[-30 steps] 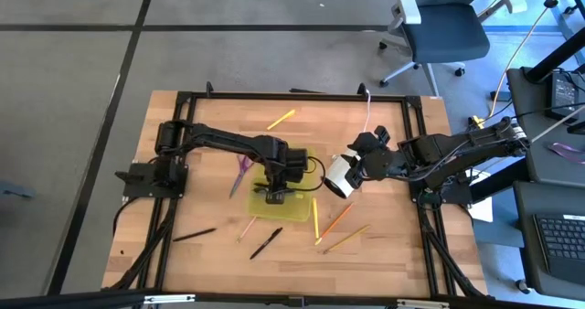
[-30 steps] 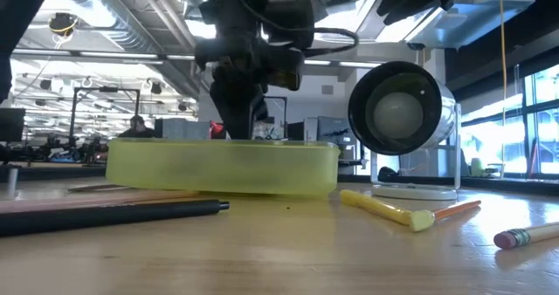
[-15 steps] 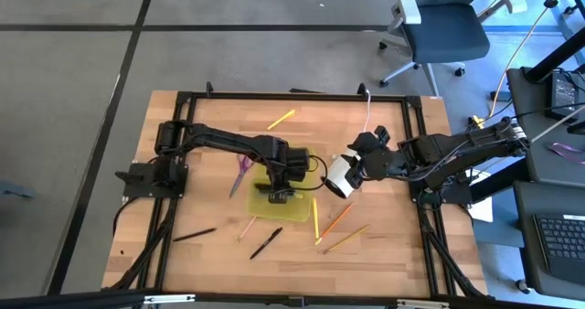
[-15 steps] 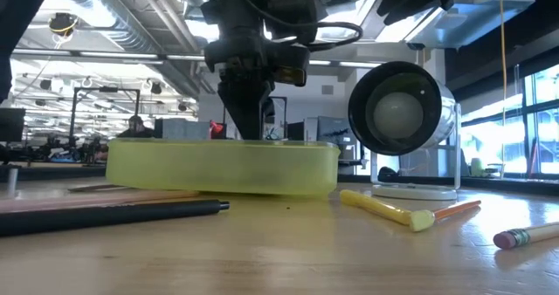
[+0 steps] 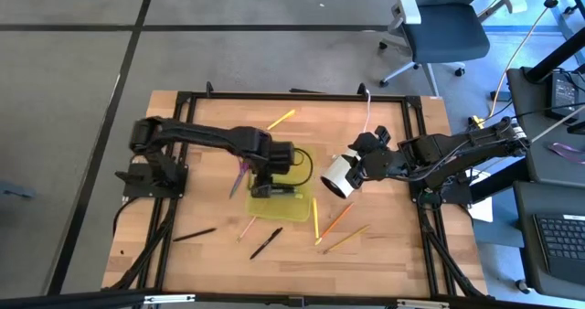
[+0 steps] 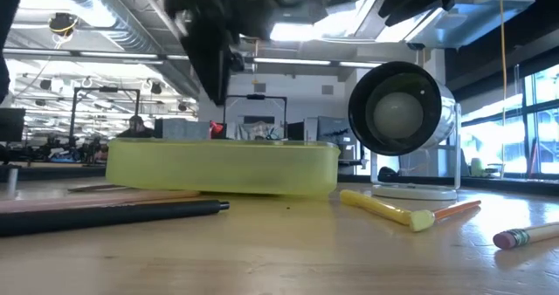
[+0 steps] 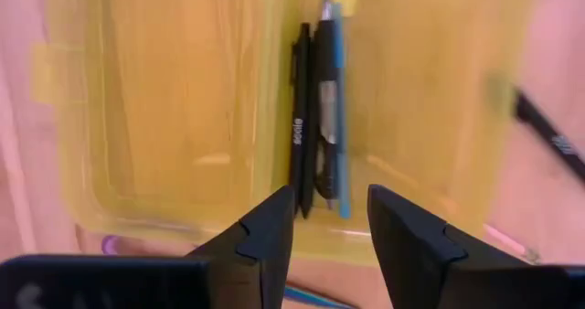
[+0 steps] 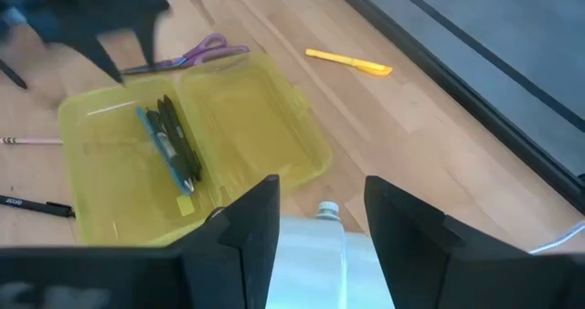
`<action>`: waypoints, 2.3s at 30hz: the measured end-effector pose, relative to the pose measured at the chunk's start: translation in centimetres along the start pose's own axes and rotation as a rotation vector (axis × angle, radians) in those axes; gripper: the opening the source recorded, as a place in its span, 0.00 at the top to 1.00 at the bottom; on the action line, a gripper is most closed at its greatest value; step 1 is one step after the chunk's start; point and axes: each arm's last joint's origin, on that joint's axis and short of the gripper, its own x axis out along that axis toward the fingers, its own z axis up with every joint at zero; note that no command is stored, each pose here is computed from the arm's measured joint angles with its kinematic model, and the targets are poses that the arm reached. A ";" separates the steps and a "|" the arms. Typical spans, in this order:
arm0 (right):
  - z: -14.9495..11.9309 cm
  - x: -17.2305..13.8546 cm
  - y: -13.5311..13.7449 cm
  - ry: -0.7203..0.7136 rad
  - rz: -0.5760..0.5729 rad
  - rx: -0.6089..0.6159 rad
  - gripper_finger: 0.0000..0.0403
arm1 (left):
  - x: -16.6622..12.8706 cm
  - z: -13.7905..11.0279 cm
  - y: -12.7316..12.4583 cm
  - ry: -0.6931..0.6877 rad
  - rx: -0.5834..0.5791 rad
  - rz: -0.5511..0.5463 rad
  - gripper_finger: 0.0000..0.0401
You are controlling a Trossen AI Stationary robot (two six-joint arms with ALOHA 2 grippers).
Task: Pick & place school supplies into a supply box
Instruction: Put the black pen into the yellow supply box
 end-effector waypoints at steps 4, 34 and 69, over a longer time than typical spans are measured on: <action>0.0 0.0 0.0 0.002 -0.001 -0.003 0.59 | -1.5 -2.3 -1.5 -0.077 -0.030 -0.015 0.65; 0.1 0.0 0.0 -0.008 -0.005 0.030 0.59 | 2.2 -21.3 -11.4 0.163 -0.438 -0.100 0.45; 0.0 0.0 0.0 -0.007 -0.007 0.053 0.59 | 9.1 -24.4 -15.2 0.401 -0.436 -0.006 0.56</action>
